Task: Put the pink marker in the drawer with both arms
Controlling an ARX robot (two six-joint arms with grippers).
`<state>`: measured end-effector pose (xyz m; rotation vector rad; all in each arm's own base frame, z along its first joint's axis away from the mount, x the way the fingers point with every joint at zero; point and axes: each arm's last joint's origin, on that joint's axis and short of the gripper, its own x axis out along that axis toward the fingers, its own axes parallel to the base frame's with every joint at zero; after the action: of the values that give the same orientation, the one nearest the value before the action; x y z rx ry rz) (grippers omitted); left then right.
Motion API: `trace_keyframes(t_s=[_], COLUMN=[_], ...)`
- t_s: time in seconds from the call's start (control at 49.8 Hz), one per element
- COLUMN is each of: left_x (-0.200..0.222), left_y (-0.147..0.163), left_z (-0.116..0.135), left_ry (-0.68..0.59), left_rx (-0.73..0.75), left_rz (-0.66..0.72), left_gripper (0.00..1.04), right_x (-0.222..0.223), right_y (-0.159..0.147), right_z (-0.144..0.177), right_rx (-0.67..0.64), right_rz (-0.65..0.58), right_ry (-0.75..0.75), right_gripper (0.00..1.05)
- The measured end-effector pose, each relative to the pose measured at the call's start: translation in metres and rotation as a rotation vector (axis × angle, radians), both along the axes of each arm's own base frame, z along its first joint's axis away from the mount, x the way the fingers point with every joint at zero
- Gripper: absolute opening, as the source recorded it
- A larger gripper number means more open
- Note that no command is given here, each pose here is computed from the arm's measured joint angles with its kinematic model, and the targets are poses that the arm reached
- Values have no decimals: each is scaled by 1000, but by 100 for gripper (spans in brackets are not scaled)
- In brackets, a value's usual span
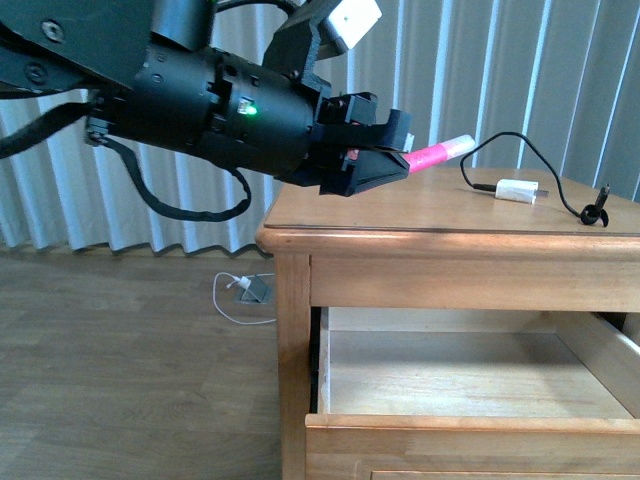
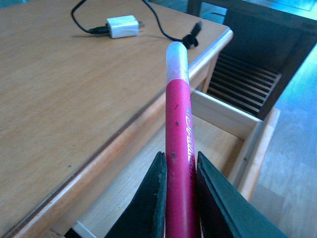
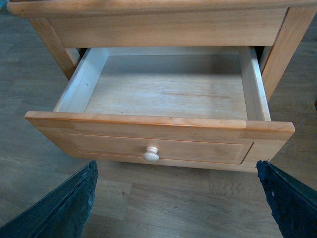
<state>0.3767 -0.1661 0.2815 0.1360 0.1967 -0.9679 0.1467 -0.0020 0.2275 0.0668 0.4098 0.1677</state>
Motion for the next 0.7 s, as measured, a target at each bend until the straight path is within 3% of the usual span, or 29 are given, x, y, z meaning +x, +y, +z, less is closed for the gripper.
trace_keyframes(t_s=[0.201,0.603,0.703], left_x=[-12,0,0], left_y=[5,-22,-27], left_z=[-31,-86,-89], left_ry=[40,72,77], left_rx=[74,172,178], left_rz=[-70,18,19], left_gripper=[15,15,30], right_x=[0,0,0], right_y=[0,0,0], right_z=[0,0,0], right_rx=[0,0,0], right_rz=[0,0,0], right_ry=[0,0,0], right_gripper=[96,96,96])
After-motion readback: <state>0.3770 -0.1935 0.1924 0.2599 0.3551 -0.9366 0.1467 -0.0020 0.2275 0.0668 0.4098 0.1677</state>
